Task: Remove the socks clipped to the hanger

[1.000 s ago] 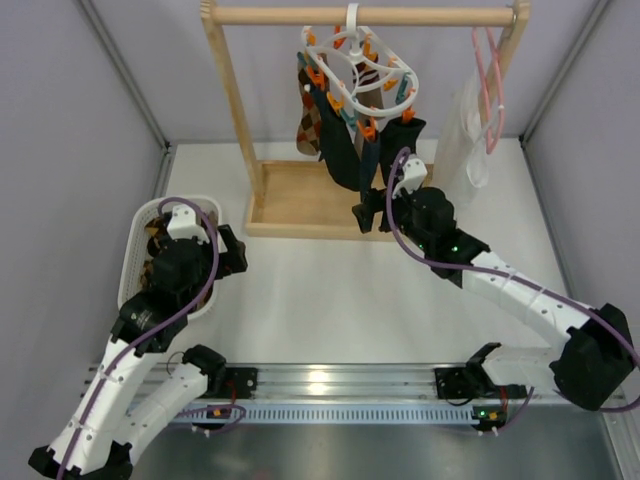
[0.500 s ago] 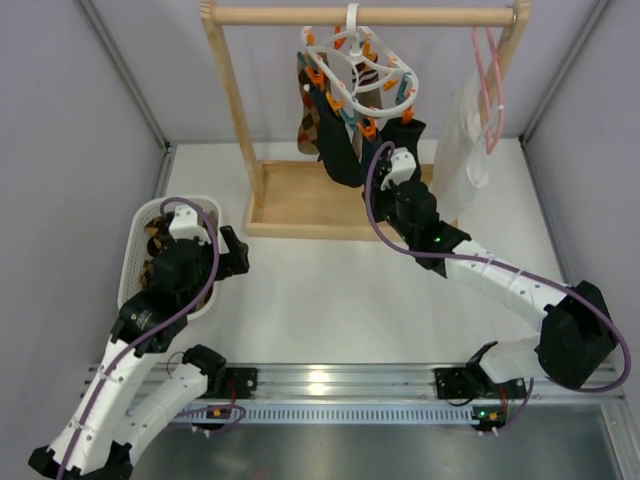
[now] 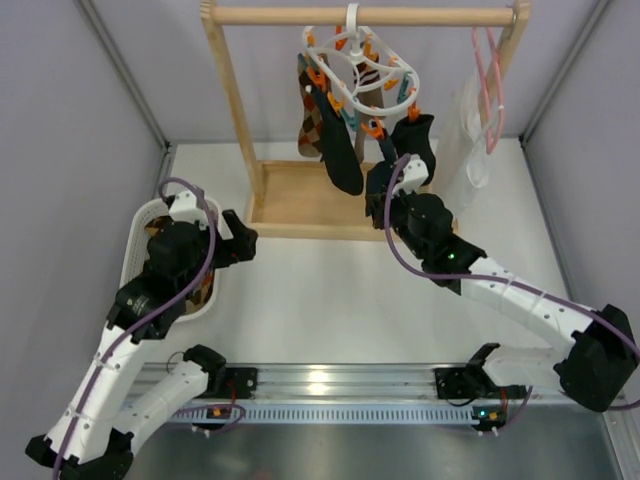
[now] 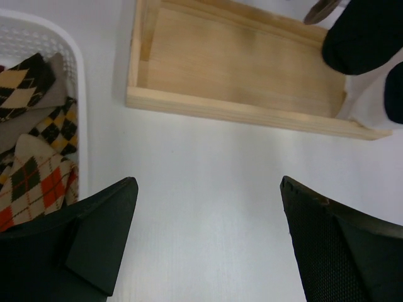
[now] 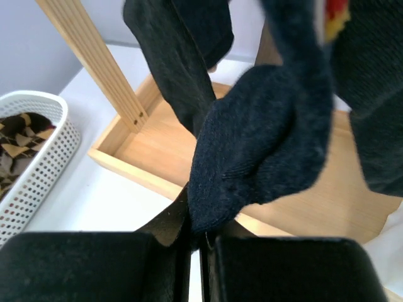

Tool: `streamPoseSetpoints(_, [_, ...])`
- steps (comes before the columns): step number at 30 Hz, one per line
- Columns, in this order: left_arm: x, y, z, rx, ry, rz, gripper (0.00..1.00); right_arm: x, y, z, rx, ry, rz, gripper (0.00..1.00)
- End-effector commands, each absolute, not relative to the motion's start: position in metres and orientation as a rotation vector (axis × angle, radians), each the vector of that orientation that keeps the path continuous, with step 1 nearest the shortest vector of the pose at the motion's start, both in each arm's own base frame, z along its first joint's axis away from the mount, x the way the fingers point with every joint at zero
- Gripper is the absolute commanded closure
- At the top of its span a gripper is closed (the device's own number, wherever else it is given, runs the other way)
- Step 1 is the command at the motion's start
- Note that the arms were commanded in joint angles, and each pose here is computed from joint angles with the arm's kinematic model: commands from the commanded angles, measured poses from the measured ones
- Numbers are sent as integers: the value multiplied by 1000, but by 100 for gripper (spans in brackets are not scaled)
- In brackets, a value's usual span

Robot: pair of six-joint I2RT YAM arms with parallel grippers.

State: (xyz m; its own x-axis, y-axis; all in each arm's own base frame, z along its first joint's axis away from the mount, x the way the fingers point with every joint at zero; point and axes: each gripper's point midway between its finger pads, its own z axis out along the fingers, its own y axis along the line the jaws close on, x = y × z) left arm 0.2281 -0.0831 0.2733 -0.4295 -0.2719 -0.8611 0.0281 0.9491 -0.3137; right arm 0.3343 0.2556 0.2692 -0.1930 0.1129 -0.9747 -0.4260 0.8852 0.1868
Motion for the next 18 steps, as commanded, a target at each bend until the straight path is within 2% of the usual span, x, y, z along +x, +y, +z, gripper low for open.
streamPoseSetpoints(1, [238,-110,349,-203,1856,-561,2,316,258,301,-221,1610,580,100])
streamPoseSetpoints(4, [254,-133,371,-183,1875,-640,2,307,260,303,-229,1606,611,100])
streamPoseSetpoints(5, [254,-138,401,-169,1823,-689,2,306,260,301,-238,1619,609,100])
streamPoseSetpoints(9, [260,-159,450,-140,1758,-772,2,297,262,306,-243,1619,628,100])
streamPoseSetpoints(12, [268,-168,481,-151,1697,-736,2,292,264,304,-245,1628,641,100])
streamPoseSetpoints(18, [295,-224,487,-117,1721,-677,2,285,274,301,-224,1648,657,100])
